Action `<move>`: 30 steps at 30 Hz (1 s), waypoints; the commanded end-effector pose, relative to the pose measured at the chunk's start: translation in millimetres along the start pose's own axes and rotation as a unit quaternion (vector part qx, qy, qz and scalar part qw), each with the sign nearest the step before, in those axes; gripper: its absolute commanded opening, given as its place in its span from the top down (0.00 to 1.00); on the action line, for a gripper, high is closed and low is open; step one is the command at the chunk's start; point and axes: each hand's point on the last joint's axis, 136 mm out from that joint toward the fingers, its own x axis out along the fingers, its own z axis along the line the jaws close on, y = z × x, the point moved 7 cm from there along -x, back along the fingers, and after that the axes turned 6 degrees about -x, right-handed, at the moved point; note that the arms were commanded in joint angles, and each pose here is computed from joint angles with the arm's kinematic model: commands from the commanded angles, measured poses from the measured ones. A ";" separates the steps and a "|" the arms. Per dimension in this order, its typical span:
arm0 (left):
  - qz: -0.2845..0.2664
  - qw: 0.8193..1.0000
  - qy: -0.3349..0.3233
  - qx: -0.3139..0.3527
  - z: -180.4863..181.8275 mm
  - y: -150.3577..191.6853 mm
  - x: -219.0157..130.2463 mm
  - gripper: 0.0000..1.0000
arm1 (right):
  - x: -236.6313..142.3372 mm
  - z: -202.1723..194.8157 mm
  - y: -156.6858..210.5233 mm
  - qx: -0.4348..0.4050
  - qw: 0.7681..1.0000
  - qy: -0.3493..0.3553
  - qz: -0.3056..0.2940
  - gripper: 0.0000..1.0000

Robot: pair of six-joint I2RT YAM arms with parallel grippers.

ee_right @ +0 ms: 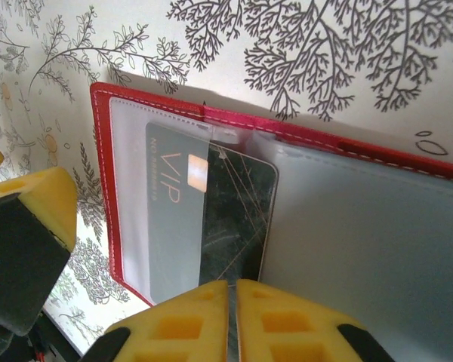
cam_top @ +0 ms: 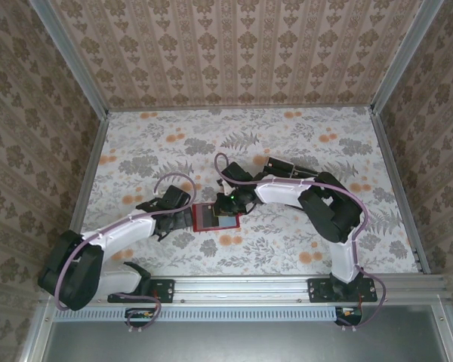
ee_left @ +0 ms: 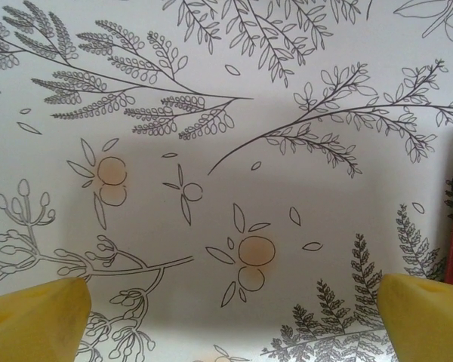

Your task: Put the credit cards into the card holder

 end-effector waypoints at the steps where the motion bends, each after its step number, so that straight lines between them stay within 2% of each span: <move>1: 0.009 1.000 -0.001 0.007 1.0 2.5 5.0 0.00 | 6.9 4.1 -0.4 0.002 1.000 0.002 0.010 0.89; 16: 0.013 1.000 0.001 0.009 -2.5 3.0 9.4 0.00 | 22.0 28.8 -5.2 -0.006 0.999 -0.028 0.019 0.89; 20: 0.009 1.000 -0.004 0.008 -1.6 -0.3 3.4 0.00 | 11.7 38.3 -8.1 -0.014 0.999 -0.038 0.007 0.89; 22: 0.000 1.000 -0.008 0.001 1.5 -2.6 -2.8 0.00 | -3.5 40.3 -9.1 -0.023 0.999 -0.027 -0.018 0.85; 26: -0.018 1.000 -0.015 -0.013 9.1 -4.4 -12.2 0.00 | -24.2 36.1 -7.0 -0.042 0.998 0.022 -0.043 0.66; 30: -0.022 0.999 -0.033 -0.018 15.5 -3.8 -14.9 0.00 | -22.4 28.9 -3.3 -0.048 0.997 0.041 -0.038 0.63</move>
